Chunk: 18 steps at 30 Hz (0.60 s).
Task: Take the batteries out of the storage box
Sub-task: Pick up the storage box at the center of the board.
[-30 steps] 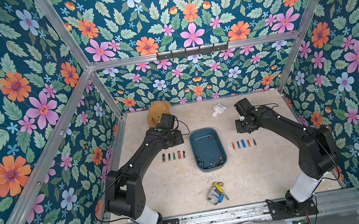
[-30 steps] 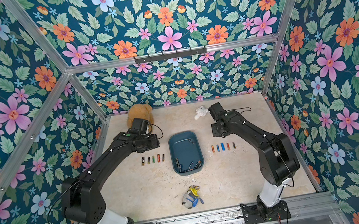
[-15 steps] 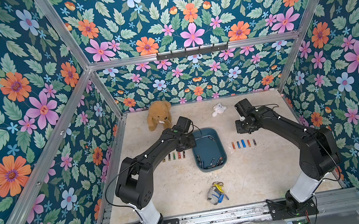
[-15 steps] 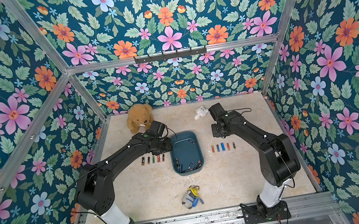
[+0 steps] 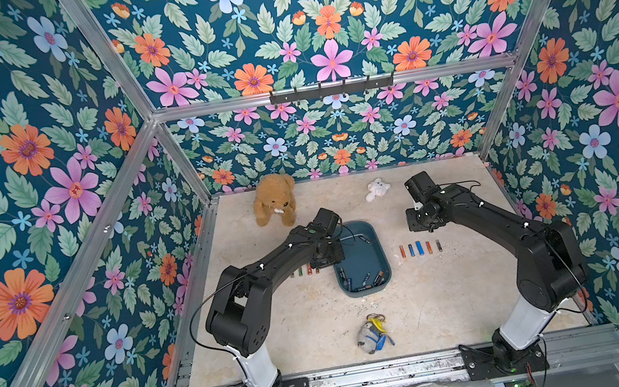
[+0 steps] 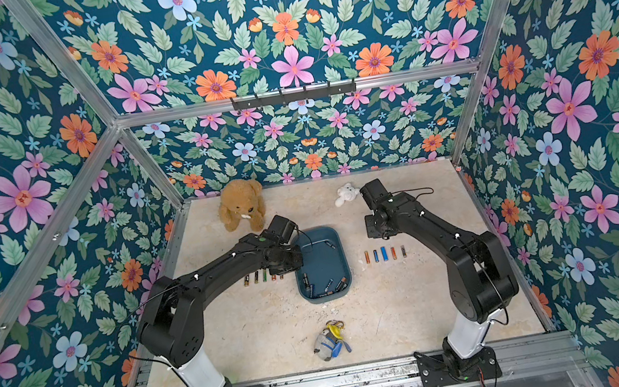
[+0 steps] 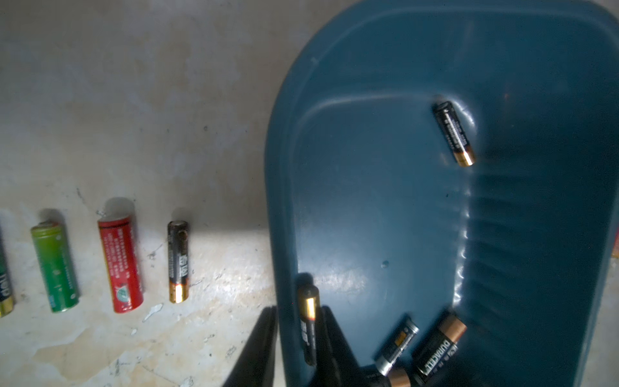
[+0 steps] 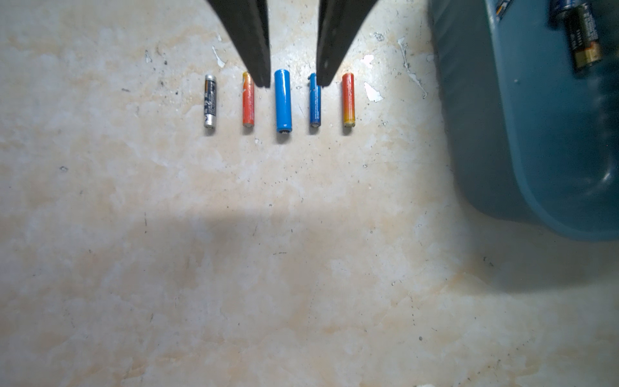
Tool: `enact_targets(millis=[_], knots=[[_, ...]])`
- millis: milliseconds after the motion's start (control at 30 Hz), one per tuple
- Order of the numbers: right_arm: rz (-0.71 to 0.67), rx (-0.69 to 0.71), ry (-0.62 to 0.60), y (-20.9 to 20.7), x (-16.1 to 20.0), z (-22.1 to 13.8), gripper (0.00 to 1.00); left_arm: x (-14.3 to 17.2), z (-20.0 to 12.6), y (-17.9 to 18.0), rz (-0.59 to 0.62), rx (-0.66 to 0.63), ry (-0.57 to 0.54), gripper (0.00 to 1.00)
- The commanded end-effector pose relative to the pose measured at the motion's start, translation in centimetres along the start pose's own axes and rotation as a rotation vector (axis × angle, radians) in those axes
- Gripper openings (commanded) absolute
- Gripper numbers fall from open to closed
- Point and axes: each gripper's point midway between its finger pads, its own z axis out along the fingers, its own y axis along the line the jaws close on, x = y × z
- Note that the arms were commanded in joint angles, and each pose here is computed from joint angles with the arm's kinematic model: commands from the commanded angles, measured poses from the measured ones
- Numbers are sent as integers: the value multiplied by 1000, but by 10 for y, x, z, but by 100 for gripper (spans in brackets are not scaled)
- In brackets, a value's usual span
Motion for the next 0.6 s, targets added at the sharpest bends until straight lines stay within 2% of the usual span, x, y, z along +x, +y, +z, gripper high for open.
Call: enact_targets(millis=[0,567], knots=[[3,2,-12,-1,-1,-3,30,-1,1,-1,-7,1,-2,23],[3,7,-11,-3,1,-3,30,-6,2,-6,9,-5,4,11]])
